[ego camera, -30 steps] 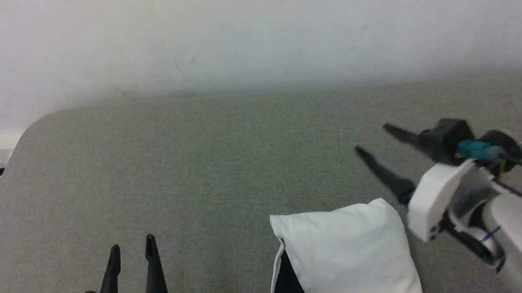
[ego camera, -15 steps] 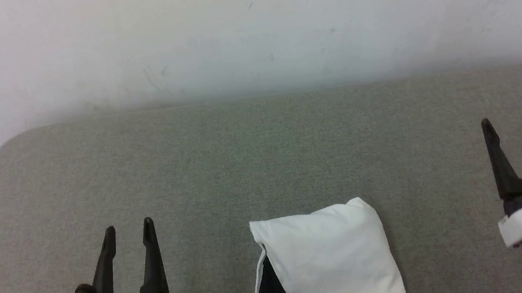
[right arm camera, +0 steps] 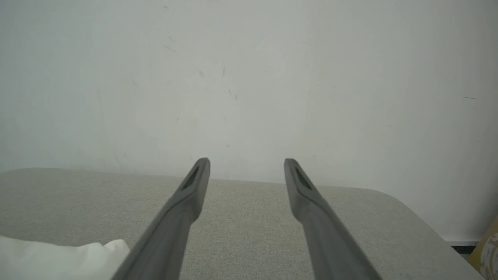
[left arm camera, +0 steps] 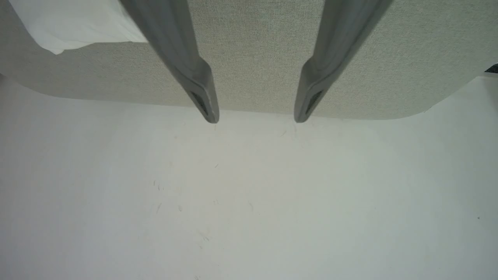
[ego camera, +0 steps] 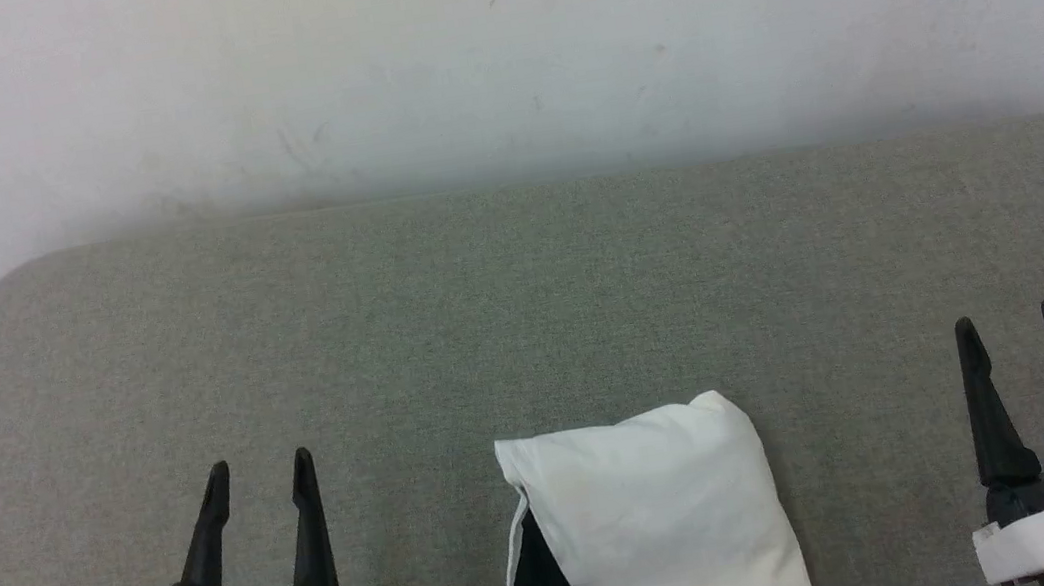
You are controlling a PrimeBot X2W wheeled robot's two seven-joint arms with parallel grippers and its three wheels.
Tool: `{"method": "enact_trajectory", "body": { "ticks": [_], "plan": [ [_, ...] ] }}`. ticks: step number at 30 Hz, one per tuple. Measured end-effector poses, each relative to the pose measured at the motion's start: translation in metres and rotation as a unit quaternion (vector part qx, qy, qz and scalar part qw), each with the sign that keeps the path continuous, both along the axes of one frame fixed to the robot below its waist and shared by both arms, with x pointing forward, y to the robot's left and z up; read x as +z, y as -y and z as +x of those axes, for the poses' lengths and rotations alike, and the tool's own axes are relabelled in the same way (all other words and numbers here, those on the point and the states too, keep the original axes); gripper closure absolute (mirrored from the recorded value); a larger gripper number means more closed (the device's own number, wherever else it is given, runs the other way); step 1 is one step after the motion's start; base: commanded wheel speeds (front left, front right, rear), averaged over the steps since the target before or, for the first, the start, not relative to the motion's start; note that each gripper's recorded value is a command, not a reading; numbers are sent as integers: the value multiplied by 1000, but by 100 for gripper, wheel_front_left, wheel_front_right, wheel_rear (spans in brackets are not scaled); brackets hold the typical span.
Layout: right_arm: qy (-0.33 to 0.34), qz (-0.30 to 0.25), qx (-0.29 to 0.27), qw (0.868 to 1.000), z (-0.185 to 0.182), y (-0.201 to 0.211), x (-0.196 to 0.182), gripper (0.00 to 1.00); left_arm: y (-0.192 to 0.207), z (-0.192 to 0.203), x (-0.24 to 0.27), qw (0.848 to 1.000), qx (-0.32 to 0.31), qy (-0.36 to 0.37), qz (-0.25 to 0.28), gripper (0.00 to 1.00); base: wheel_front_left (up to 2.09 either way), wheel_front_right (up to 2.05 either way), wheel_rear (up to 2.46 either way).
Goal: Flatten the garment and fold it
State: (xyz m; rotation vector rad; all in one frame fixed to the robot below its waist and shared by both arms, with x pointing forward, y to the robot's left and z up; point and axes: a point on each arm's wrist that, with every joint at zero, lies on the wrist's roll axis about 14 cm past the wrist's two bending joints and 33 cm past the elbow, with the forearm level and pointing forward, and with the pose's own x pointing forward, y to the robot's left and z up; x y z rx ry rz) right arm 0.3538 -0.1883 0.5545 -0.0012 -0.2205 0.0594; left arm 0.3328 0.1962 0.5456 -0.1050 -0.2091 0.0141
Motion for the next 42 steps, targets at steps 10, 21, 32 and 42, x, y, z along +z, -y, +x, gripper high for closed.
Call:
{"method": "enact_trajectory", "body": {
  "ticks": [10,21,32,42],
  "plan": [
    [-80,24,60,995,9,-35,-24,0,0,3,-6,1000,1,-11,-2,0,0,0,0],
    [-412,83,202,885,-3,-96,-118,0,-5,14,-26,999,10,-43,-11,0,0,0,0],
    [-519,80,207,826,5,-123,-176,0,-18,13,-38,997,35,-64,-9,0,0,0,0],
    [-476,32,226,849,14,-131,-168,100,-13,17,-42,997,26,-69,-11,0,0,0,0]
  ]
}}
